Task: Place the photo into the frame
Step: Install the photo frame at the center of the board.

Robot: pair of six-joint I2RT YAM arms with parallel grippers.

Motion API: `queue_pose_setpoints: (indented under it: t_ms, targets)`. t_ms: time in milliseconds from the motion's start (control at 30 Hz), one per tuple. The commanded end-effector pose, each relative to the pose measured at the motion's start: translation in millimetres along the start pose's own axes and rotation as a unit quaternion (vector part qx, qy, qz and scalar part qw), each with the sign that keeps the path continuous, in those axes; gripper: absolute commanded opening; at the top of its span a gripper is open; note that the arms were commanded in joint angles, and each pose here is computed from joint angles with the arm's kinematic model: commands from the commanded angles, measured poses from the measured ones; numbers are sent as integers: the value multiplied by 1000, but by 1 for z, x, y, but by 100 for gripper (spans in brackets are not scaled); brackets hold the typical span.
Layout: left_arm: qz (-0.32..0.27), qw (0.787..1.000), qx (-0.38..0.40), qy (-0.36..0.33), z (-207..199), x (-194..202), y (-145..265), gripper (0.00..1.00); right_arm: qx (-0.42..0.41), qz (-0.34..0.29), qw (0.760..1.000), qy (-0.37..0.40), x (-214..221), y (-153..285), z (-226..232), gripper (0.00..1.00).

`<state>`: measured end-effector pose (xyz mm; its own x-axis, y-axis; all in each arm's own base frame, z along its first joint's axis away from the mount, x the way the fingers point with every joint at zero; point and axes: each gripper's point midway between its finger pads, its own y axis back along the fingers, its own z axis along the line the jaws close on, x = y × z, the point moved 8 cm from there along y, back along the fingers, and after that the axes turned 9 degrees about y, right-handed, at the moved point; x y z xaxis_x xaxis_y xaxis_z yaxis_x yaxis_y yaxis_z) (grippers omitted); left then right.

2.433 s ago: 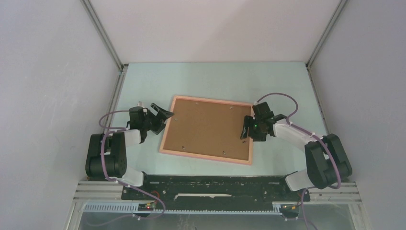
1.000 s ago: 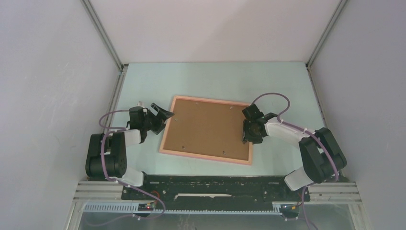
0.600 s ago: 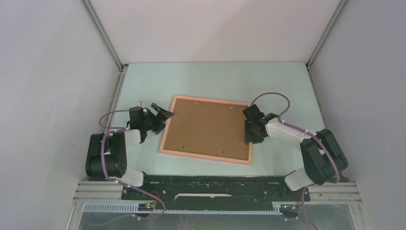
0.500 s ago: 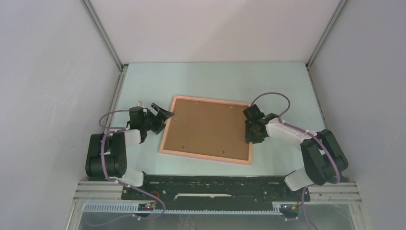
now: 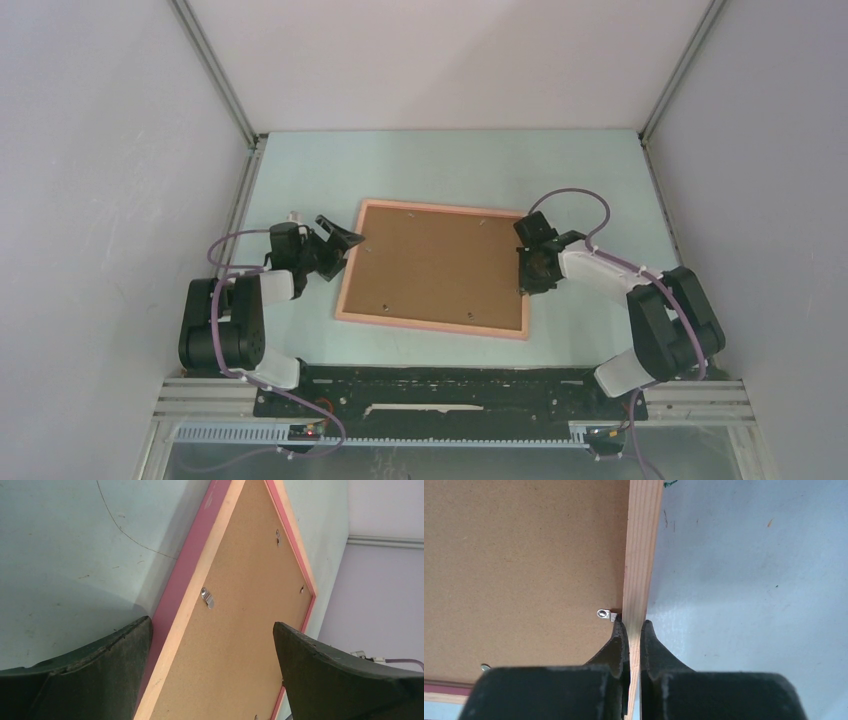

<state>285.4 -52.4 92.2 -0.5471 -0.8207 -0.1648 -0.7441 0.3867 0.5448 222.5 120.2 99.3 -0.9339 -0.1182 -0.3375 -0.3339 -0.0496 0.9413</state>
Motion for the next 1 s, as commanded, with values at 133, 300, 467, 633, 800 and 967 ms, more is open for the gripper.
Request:
queue_pose_setpoints:
  t_ms: [133, 300, 467, 633, 800, 967]
  targets:
    - [24, 1000, 10, -2, -1, 5, 0, 100, -87, -35, 995, 34, -7, 25, 12, 29]
    - [23, 1000, 10, 1, -1, 4, -1, 100, -129, -51, 990, 29, -13, 21, 14, 38]
    - [23, 1000, 9, 0, -1, 5, 0, 100, -154, -57, 986, 24, -17, 19, 19, 54]
    - [27, 1000, 10, 2, 0, 6, 0, 100, -102, -64, 992, 24, -23, 20, 5, 62]
    - [27, 1000, 11, 2, -1, 5, -1, 100, -69, -74, 995, 19, -25, 25, -9, 76]
    - [28, 1000, 13, 0, -2, 5, -1, 100, -130, -65, 989, -12, -35, 6, 2, 74]
